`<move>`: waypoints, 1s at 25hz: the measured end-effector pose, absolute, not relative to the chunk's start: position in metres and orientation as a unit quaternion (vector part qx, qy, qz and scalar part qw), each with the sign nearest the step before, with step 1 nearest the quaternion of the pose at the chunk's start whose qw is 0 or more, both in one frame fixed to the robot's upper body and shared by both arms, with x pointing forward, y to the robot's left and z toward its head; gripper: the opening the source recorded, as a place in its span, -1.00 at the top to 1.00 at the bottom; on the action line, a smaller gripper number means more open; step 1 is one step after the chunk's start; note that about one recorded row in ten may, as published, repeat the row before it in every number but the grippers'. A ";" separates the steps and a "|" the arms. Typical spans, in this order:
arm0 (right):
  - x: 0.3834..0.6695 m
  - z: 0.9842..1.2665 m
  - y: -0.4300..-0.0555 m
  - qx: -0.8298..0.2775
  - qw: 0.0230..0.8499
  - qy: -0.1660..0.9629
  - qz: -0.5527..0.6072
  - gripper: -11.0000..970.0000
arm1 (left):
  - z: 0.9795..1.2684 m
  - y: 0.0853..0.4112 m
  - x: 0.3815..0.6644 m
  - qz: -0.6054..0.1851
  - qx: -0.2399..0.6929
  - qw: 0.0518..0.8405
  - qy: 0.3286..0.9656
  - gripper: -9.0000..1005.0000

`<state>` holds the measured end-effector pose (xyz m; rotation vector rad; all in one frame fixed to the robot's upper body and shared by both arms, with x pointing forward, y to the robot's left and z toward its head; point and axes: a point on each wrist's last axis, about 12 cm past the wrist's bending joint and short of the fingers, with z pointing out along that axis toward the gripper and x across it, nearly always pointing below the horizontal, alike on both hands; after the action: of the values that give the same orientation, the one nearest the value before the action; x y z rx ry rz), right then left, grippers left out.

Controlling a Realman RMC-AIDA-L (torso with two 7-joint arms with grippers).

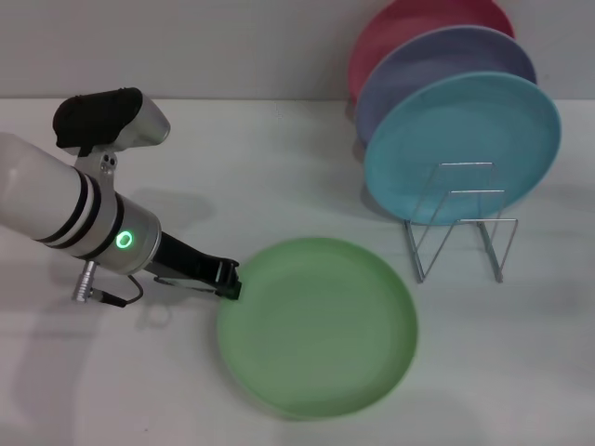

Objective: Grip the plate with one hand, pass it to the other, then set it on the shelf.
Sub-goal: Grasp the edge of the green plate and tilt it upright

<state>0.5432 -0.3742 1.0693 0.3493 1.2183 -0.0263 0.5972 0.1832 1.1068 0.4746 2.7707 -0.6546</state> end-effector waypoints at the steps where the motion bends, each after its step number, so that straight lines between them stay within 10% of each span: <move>1: 0.543 1.069 -0.374 0.164 0.806 0.569 -0.013 -0.26 | 1.107 0.184 0.598 -0.225 0.163 0.130 0.952 0.90; 25: 0.543 1.068 -0.374 0.168 0.803 0.572 -0.012 -0.26 | 1.098 0.234 0.597 -0.326 0.111 0.170 0.923 0.90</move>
<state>0.5431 -0.3744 1.0679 0.3604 1.2252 -0.0262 0.5973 0.2339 1.0975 0.3163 2.6241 -0.9260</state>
